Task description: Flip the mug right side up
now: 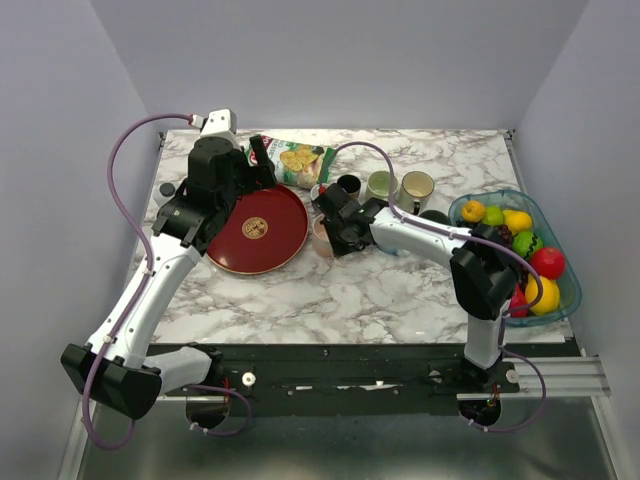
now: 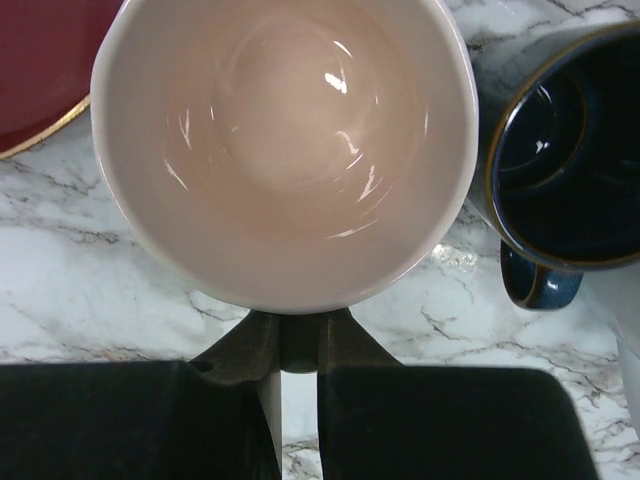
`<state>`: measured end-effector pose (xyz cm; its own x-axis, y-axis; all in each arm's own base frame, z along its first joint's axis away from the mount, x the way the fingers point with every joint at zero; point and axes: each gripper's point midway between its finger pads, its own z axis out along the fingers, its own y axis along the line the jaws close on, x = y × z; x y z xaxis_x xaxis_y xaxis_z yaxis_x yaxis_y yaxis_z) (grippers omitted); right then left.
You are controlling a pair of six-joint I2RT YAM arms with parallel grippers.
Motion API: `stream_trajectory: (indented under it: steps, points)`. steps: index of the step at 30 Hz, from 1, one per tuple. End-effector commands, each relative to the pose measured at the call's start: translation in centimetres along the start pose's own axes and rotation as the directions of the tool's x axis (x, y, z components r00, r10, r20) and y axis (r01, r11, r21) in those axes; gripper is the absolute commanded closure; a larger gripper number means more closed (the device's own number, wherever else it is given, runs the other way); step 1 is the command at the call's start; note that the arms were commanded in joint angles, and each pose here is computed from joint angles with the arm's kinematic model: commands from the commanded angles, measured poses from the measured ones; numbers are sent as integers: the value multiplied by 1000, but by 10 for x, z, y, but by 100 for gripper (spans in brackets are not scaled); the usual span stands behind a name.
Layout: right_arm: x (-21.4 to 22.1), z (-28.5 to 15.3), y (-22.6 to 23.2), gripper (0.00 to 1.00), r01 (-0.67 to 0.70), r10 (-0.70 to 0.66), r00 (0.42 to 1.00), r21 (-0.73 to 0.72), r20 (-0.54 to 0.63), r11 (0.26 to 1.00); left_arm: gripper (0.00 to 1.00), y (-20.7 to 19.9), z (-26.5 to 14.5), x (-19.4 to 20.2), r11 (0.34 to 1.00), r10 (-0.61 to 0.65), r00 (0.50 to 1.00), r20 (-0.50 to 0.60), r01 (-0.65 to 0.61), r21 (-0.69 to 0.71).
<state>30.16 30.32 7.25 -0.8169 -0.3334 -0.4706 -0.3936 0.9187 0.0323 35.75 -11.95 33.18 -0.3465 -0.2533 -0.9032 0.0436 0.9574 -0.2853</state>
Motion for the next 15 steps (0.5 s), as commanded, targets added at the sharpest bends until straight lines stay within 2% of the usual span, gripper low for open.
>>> stream_trajectory:
  steps: [1, 3, 9, 12, 14, 15]
  points:
    - [-34, 6, 6, 99, -22, 20, 994, 19, 110, 1000, 1, -1, 1, 9, 998, 52, 998, -43, -51, 21]
    - [-33, 8, 7, 96, -24, 22, 994, 21, 106, 999, 1, 2, 1, 12, 998, 59, 997, -58, -59, 10]
    - [-29, 7, 6, 52, -35, 33, 995, 19, 99, 999, 1, 8, 2, 15, 998, 63, 995, -75, -64, -22]
    - [-30, 2, 7, 36, -37, 36, 994, 3, 102, 999, 1, 10, 3, 18, 997, 60, 994, -87, -63, -36]
    - [-33, -7, 8, 33, -41, 41, 992, -8, 116, 999, 1, 12, 4, 21, 997, 63, 993, -99, -68, -47]
    - [-33, -11, 9, 27, -40, 41, 992, -12, 120, 999, 1, 12, 4, 22, 996, 65, 992, -105, -70, -47]
